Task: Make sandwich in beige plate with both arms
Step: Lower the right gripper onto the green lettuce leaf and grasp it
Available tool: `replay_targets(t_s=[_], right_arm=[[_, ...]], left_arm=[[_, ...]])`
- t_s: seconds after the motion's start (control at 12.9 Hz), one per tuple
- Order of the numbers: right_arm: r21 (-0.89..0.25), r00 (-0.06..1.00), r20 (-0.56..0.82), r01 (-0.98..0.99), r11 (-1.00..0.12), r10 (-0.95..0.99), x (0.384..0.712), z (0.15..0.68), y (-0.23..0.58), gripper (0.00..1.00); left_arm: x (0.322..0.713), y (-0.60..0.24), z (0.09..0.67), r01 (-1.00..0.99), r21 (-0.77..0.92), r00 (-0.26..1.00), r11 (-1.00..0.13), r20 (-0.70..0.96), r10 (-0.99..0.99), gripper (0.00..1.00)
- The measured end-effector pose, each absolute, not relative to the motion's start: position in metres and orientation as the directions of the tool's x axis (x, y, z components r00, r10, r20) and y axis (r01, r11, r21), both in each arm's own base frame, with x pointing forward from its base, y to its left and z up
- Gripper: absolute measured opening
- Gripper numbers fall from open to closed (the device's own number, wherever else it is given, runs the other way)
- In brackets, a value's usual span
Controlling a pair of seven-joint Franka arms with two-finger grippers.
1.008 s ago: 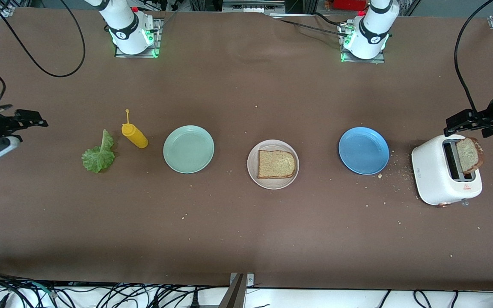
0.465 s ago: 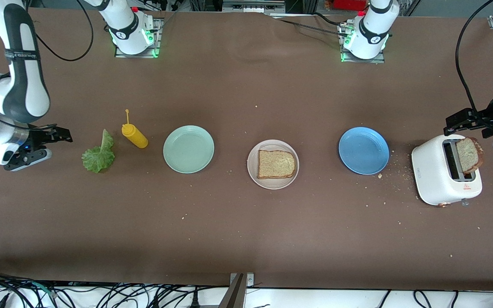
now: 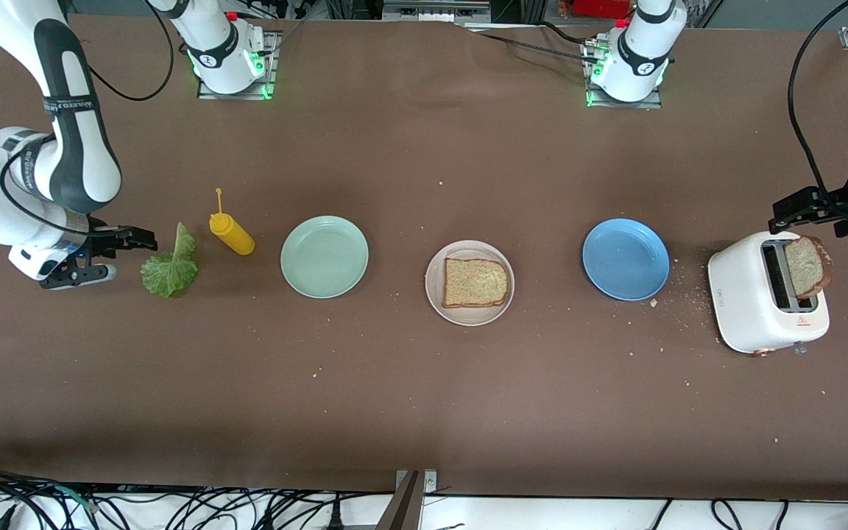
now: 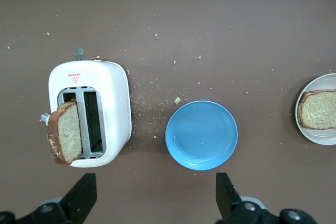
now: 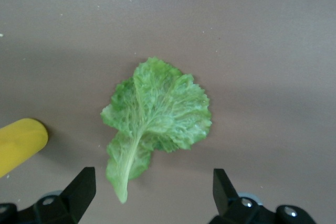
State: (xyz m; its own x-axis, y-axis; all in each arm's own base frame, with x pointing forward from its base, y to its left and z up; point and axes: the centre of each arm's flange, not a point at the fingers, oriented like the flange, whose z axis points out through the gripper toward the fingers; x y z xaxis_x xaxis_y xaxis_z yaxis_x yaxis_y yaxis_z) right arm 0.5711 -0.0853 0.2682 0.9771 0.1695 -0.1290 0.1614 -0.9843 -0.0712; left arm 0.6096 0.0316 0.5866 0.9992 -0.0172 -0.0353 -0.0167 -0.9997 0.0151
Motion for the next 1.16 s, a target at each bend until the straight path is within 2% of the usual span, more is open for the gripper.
replay_targets(t_s=[0.39,0.7,0.78,0.93,1.16], right_arm=[[-0.036,0.975,-0.190,0.111,-0.993,0.116,0.568,0.215,-0.065,0.99],[-0.023,0.973,-0.216,0.082,-0.996,0.085,0.567,0.197,-0.051,0.99],[-0.028,0.973,-0.218,0.077,-0.997,0.081,0.566,0.194,-0.050,0.91],[-0.031,0.971,-0.223,0.080,-0.996,0.085,0.566,0.191,-0.047,0.64],[-0.031,0.970,-0.225,0.081,-0.996,0.086,0.565,0.190,-0.046,0.30]], left_arm=[[0.609,0.041,0.587,0.000,0.056,1.000,-0.998,-0.031,-0.002,1.00],[0.609,0.041,0.587,0.000,0.055,1.000,-0.998,-0.031,-0.002,1.00],[0.609,0.041,0.587,0.000,0.055,1.000,-0.998,-0.031,-0.001,1.00],[0.609,0.041,0.588,-0.002,0.056,1.000,-0.998,-0.030,-0.004,1.00],[0.605,0.037,0.596,-0.011,0.058,1.000,-0.998,-0.016,-0.012,1.00]])
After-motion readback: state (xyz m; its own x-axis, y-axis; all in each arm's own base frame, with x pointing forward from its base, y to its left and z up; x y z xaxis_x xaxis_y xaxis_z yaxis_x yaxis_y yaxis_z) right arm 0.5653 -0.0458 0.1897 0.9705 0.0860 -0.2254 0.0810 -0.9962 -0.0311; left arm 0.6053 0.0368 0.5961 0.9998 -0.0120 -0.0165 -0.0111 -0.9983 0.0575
